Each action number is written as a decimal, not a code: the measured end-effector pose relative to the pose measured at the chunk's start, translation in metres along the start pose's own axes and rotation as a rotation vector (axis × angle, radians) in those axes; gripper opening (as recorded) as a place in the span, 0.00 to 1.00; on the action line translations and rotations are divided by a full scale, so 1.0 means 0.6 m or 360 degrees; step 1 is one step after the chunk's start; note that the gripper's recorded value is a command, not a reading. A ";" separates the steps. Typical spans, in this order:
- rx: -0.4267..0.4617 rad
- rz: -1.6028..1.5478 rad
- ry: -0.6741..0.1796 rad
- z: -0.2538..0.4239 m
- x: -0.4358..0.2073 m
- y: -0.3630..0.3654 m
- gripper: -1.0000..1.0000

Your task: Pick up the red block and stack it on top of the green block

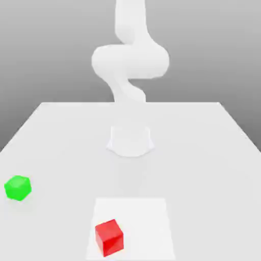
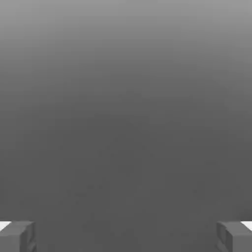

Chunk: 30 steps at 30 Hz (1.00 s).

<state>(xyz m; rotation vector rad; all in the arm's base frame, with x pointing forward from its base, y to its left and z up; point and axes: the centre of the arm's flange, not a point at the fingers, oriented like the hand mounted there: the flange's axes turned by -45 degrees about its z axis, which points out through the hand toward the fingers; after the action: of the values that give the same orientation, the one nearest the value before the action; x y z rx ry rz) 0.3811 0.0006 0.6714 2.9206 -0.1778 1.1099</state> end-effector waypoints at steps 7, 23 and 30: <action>-0.0230 0.0396 -0.0310 0.244 -0.046 0.017 0.50; -0.0579 0.1353 -0.0951 0.639 -0.353 0.090 0.50; -0.0606 0.1485 -0.1033 0.743 -0.466 0.092 0.00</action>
<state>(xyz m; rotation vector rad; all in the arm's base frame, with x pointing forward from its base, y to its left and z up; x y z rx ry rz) 0.4624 -0.0491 0.1509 2.6806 -1.6412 0.0013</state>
